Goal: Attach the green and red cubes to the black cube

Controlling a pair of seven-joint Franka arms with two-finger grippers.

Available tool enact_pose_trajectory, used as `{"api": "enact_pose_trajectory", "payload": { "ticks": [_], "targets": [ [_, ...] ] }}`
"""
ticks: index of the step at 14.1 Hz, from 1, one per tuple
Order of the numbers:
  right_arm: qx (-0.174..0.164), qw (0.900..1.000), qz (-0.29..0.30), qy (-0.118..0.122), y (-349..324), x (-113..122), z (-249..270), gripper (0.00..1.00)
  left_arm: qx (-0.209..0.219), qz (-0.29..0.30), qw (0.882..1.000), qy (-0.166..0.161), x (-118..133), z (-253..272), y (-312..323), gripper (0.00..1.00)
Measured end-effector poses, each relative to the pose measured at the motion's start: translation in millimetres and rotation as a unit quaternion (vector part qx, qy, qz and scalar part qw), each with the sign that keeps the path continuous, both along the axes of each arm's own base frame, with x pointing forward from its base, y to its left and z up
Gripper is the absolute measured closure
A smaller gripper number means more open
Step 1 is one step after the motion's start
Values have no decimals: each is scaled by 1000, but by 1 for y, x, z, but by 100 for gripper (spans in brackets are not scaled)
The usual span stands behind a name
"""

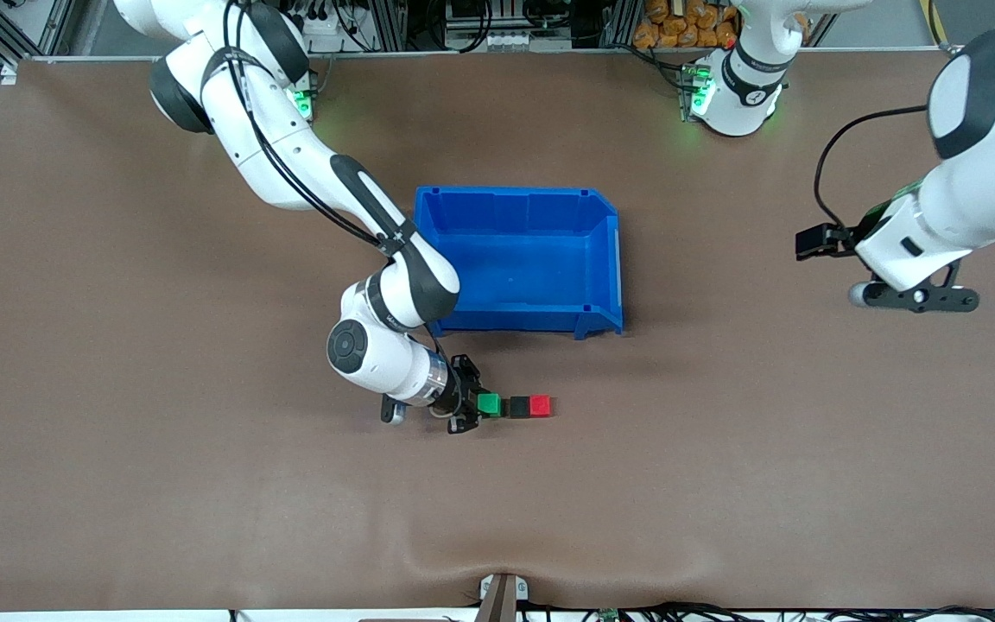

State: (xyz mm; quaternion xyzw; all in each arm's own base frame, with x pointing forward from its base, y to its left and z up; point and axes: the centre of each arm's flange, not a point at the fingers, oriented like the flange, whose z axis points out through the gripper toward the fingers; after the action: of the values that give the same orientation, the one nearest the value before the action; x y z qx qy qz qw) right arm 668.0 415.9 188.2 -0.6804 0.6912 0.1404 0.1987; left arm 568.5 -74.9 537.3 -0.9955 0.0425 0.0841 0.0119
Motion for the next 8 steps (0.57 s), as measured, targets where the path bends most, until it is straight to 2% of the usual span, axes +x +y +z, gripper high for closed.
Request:
{"api": "enact_pose_trajectory", "payload": {
  "ticks": [4,7,8],
  "targets": [
    [2,1000,-7,-12,8,-3,-9,60,-2,0,1000,-25,-7,56,1,0],
    [3,1000,-5,-13,11,-4,-10,60,-3,4,999,-52,-25,92,5,0],
    [2,1000,-5,-13,10,-4,-10,54,-1,3,999,-54,-32,102,7,0]
  ]
}}
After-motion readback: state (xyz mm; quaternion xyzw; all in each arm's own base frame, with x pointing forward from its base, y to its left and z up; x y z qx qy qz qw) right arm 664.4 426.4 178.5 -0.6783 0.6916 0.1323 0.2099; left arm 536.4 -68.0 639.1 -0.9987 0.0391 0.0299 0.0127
